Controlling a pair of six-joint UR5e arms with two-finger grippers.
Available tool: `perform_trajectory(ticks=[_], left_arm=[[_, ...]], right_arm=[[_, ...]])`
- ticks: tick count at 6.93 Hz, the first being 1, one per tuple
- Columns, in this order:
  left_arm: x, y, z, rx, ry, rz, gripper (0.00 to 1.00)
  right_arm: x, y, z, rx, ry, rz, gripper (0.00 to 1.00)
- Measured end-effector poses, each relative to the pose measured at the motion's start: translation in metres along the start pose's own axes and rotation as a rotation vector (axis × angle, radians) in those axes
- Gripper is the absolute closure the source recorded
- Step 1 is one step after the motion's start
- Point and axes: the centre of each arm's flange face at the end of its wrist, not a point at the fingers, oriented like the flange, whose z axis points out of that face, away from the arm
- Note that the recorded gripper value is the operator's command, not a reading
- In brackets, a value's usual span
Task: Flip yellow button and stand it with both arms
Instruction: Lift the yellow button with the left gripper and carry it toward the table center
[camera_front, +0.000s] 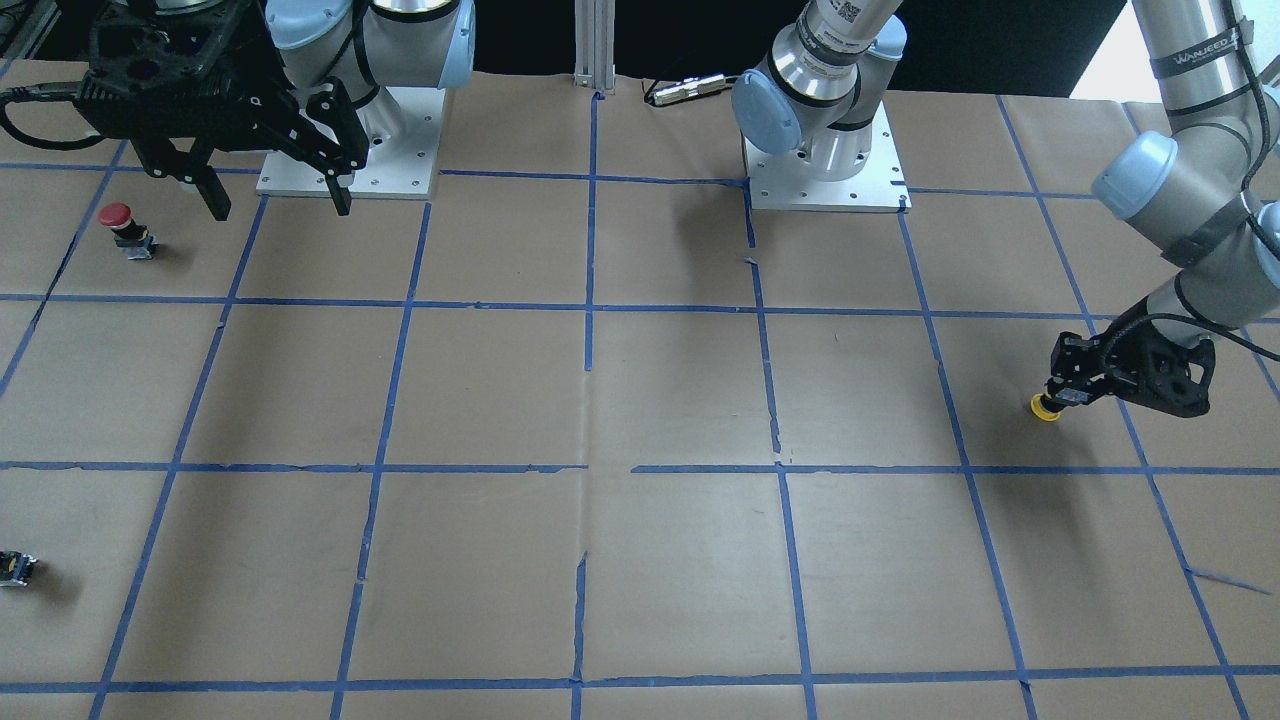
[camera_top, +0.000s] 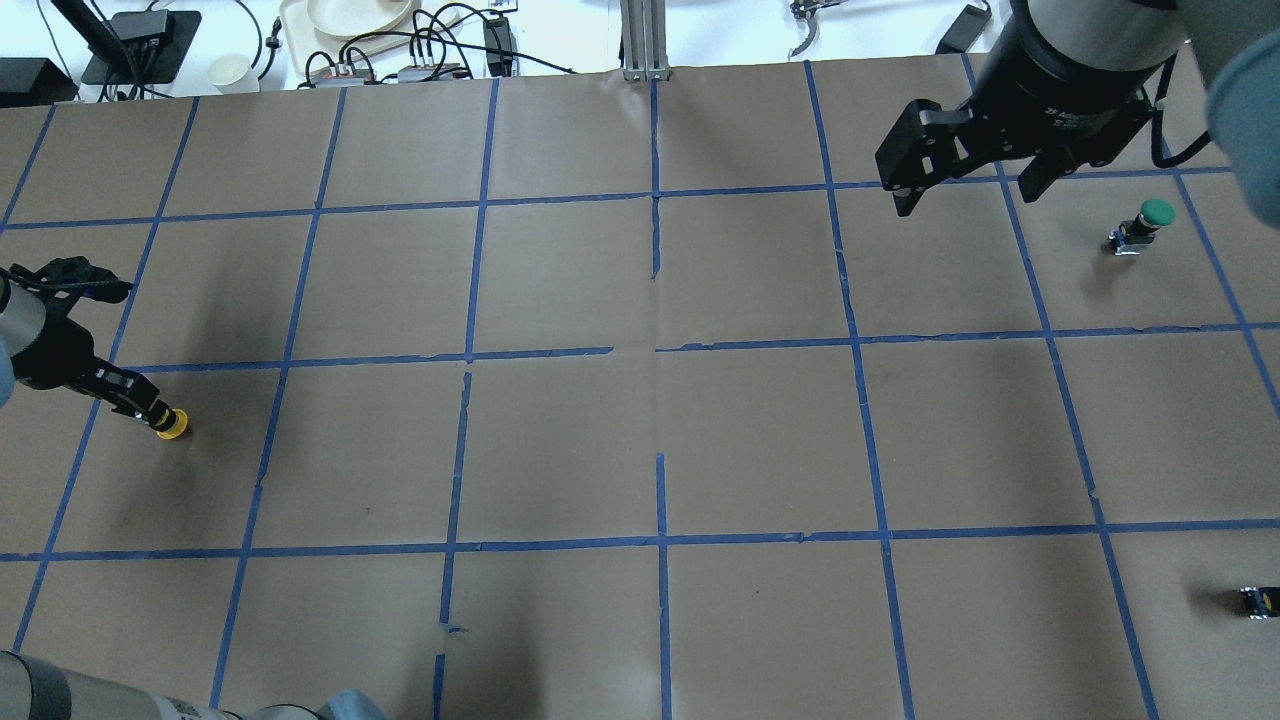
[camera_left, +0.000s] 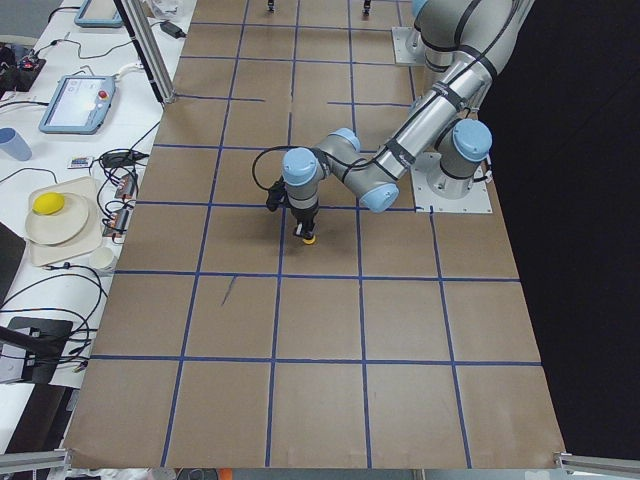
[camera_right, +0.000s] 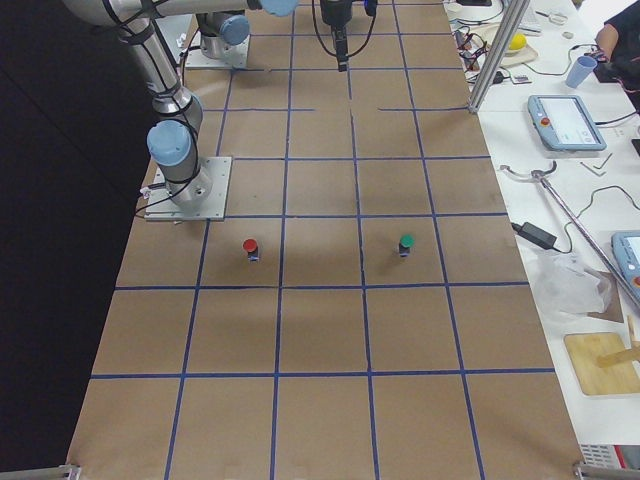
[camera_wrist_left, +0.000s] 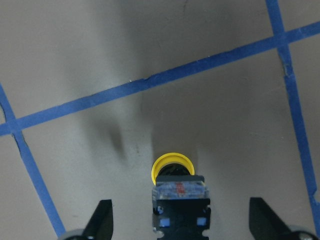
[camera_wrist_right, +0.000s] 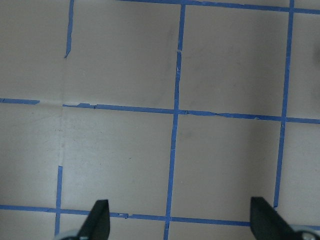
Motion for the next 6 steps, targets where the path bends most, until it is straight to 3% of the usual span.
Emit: perform_trajectory(ticks=[1, 4, 6], left_arm=[[0.013, -0.002, -0.014, 0.008, 0.023, -0.015, 0.91], [0.114, -0.032, -0.078, 0.064, 0.191, -0.138, 0.91], [0.208, -0.062, -0.127, 0.139, 0.349, -0.21, 0.91]], right_arm=[[0.0, 0.0, 0.0, 0.0, 0.0, 0.0, 0.0], [0.0, 0.0, 0.0, -0.002, 0.0, 0.0, 0.0], [0.0, 0.0, 0.0, -0.002, 0.0, 0.0, 0.0]])
